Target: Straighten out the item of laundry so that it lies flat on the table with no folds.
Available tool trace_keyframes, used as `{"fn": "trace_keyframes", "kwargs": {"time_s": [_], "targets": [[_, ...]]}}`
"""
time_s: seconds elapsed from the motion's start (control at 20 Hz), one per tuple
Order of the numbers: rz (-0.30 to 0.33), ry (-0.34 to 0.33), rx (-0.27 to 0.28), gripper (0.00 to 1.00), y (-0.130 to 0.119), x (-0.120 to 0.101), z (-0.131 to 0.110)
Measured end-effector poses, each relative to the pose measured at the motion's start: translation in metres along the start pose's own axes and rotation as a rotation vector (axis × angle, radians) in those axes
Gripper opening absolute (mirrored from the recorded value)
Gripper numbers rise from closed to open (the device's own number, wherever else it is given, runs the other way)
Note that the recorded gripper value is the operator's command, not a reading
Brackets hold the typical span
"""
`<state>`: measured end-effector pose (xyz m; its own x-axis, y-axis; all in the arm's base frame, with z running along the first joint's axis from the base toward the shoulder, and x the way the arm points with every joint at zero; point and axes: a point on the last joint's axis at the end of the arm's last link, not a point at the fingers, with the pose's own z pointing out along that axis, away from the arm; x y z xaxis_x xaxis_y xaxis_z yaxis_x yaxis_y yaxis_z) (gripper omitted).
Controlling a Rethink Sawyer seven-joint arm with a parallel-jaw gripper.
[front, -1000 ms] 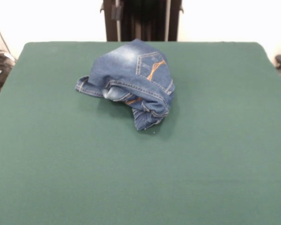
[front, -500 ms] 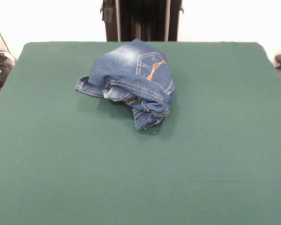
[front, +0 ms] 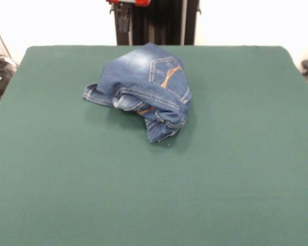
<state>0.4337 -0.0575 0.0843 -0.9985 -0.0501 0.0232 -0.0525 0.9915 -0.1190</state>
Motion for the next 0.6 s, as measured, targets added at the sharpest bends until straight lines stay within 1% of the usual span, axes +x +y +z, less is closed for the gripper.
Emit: {"fn": "trace_keyframes", "kwargs": {"time_s": [0.25,0.6], "targets": [[-0.004,-0.014,-0.006,0.0,0.004,0.0,0.008],[-0.008,-0.071,-0.01,0.0,0.007,-0.005,0.023]]}}
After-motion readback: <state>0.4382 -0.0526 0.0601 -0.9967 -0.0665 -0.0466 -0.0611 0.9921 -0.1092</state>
